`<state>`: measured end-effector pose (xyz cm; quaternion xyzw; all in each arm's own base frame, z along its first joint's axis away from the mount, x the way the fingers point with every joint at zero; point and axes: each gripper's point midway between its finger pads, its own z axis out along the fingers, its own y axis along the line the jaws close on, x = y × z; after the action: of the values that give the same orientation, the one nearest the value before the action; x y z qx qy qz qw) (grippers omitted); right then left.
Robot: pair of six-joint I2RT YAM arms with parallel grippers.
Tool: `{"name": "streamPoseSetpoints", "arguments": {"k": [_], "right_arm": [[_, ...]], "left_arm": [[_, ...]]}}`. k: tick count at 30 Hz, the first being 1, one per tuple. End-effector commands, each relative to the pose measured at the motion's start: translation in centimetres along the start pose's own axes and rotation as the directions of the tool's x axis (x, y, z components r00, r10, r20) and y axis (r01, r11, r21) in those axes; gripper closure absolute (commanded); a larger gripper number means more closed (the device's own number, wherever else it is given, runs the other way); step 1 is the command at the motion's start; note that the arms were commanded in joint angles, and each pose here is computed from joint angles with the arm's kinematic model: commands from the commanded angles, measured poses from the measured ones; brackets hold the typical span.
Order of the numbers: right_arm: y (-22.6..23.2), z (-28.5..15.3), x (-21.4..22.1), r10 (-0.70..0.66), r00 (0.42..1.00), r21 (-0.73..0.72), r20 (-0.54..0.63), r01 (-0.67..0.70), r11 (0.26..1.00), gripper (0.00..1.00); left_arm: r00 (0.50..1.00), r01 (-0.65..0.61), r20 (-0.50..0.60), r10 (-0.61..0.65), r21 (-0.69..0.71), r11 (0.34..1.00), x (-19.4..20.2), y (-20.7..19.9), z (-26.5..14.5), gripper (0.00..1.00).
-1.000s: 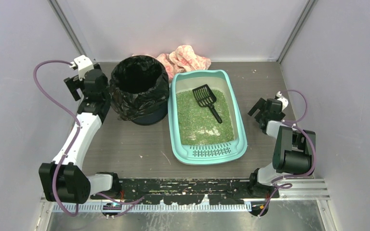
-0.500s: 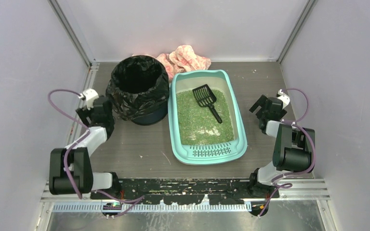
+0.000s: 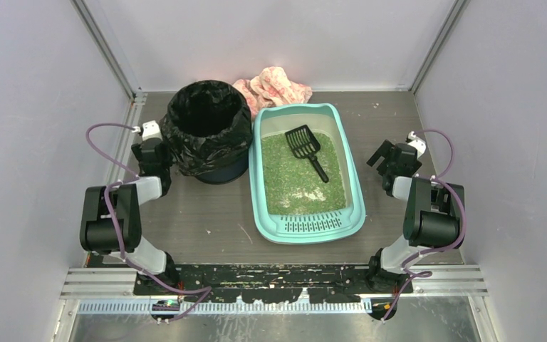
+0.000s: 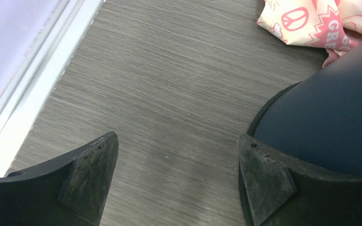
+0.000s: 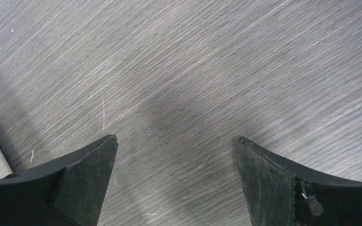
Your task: Clean the litter box
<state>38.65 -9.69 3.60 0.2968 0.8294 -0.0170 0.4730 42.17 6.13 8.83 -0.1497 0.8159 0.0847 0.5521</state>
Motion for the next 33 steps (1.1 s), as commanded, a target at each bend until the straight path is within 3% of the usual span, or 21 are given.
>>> {"name": "streamPoseSetpoints", "arguments": {"k": [1,9,11,13,14,23,26,29,33], "right_arm": [[1.2,-0.3,-2.7,-0.009,0.996,-0.048,0.090,0.014,0.999,0.00],[-0.6,-2.5,-3.5,0.022,0.982,0.012,0.188,-0.025,1.000,0.00],[-0.6,-2.7,-2.9,-0.007,0.990,0.017,0.143,0.004,1.000,0.00],[-1.0,-3.1,-3.0,-0.002,0.987,0.030,0.159,-0.003,1.000,0.00],[-1.2,-3.2,-3.0,0.004,0.985,0.039,0.170,-0.011,0.999,0.00],[0.6,-1.8,-3.2,-0.001,0.983,-0.028,0.185,0.006,1.000,0.00],[0.3,-2.3,-3.4,0.011,0.978,-0.022,0.210,-0.007,1.000,0.00],[0.0,-2.2,-3.4,0.018,0.977,0.002,0.211,-0.019,1.000,0.00],[-0.1,-1.6,-3.0,0.016,0.989,0.036,0.150,-0.021,0.999,0.00]], "left_arm": [[0.994,0.075,0.062,-0.088,0.191,0.979,-0.8,-4.1,0.1,0.00],[0.995,-0.035,0.097,0.006,0.303,0.952,-2.3,-6.4,-1.1,0.00],[0.987,-0.132,0.129,0.094,0.337,0.932,-3.1,-8.0,-2.6,0.00],[0.961,-0.272,0.147,0.234,0.342,0.899,-3.1,-8.3,-3.8,0.00],[0.958,-0.284,0.141,0.249,0.344,0.895,-2.8,-8.1,-4.1,0.00],[0.969,-0.239,0.129,0.210,0.281,0.930,-1.4,-6.0,-5.6,0.00],[0.981,-0.195,0.077,0.180,0.291,0.937,1.9,-5.5,-6.2,0.00],[0.988,-0.149,0.077,0.134,0.238,0.960,2.3,-4.6,-5.9,0.00],[0.977,-0.208,0.096,0.188,0.272,0.940,2.2,-5.7,-4.2,0.00]]}}
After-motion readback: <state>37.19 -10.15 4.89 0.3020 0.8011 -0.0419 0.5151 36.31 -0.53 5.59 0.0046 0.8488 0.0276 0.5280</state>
